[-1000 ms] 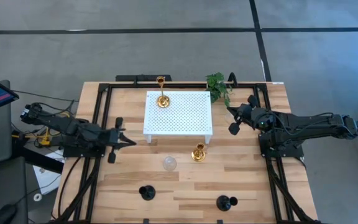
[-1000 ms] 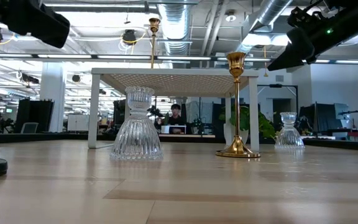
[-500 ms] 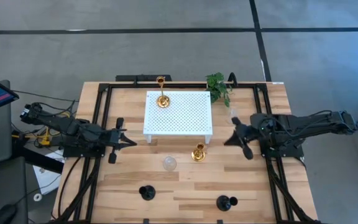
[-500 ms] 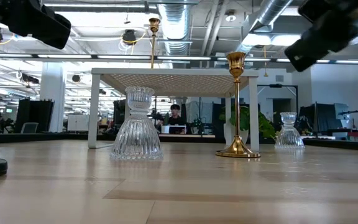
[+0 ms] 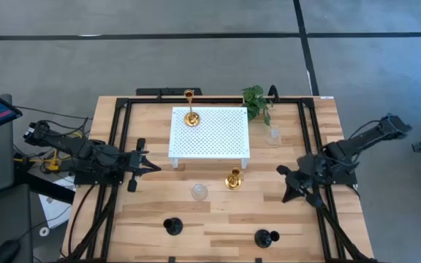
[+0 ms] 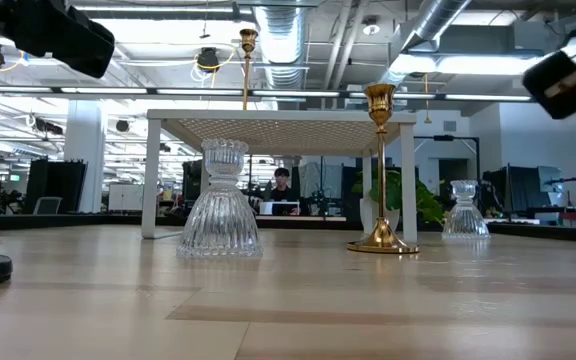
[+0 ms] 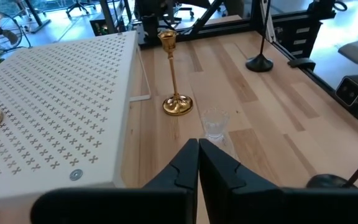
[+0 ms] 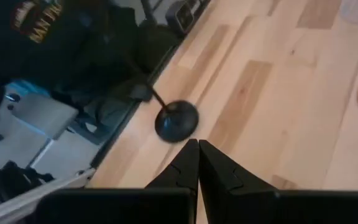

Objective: Pick & Place candle stick holders
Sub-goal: Put the bottom black candle holder on the shelf

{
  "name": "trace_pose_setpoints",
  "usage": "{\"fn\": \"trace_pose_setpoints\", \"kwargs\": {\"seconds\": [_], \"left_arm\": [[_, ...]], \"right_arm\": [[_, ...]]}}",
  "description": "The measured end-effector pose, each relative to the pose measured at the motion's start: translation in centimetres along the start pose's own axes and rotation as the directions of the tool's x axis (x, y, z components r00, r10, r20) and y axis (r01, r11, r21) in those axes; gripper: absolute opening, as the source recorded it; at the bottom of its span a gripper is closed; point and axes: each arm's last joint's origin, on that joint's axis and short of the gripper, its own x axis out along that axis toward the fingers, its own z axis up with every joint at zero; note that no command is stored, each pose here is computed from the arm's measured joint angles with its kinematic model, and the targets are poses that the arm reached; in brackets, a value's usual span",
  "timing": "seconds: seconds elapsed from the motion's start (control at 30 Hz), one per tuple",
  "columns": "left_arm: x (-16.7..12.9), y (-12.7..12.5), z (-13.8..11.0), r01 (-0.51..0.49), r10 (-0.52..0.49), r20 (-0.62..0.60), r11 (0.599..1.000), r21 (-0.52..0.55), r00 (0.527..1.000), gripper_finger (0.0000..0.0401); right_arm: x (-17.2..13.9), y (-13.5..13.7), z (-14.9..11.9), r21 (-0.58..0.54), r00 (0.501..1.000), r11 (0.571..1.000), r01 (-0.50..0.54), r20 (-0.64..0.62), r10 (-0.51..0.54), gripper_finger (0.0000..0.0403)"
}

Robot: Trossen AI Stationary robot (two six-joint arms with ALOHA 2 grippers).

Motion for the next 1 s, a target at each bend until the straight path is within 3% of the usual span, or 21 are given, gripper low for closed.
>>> {"fn": "trace_pose_setpoints", "kwargs": {"seconds": [0.1, 0.23, 0.4, 0.5, 0.8, 1.0], "left_arm": [[0.0, 0.0, 0.1, 0.000, 0.001, 0.008, 0.999, -0.044, 1.000, 0.0012], [0.1, 0.0, 0.2, 0.000, 0.001, 0.013, 0.997, -0.072, 1.000, 0.0012], [0.5, -0.1, 0.1, 0.000, 0.000, -0.010, 0.998, -0.066, 1.000, 0.0012], [0.8, -0.2, 0.0, 0.000, -0.001, -0.031, 0.998, -0.059, 1.000, 0.0012], [1.8, -0.5, -0.4, 0.000, -0.003, -0.086, 0.999, -0.042, 0.996, 0.0012], [2.0, -0.6, -0.3, -0.001, -0.003, -0.083, 0.999, -0.043, 0.997, 0.0012]], "right_arm": [[0.7, 0.8, -2.0, 0.004, 0.996, 0.996, 0.085, -0.025, -0.085, 0.0000], [1.7, 1.6, -4.6, -0.046, 0.981, 0.980, 0.194, 0.039, -0.193, 0.0000], [2.4, 2.6, -6.0, -0.127, 0.943, 0.968, 0.216, 0.285, -0.173, 0.0000], [2.7, 2.8, -6.4, -0.107, 0.917, 0.969, 0.221, 0.362, -0.170, 0.0000], [3.3, 3.3, -6.1, -0.050, 0.901, 0.989, 0.136, 0.420, -0.103, 0.0003], [4.2, 3.4, -6.0, -0.052, 0.906, 0.988, 0.146, 0.407, -0.113, 0.0057]]}}
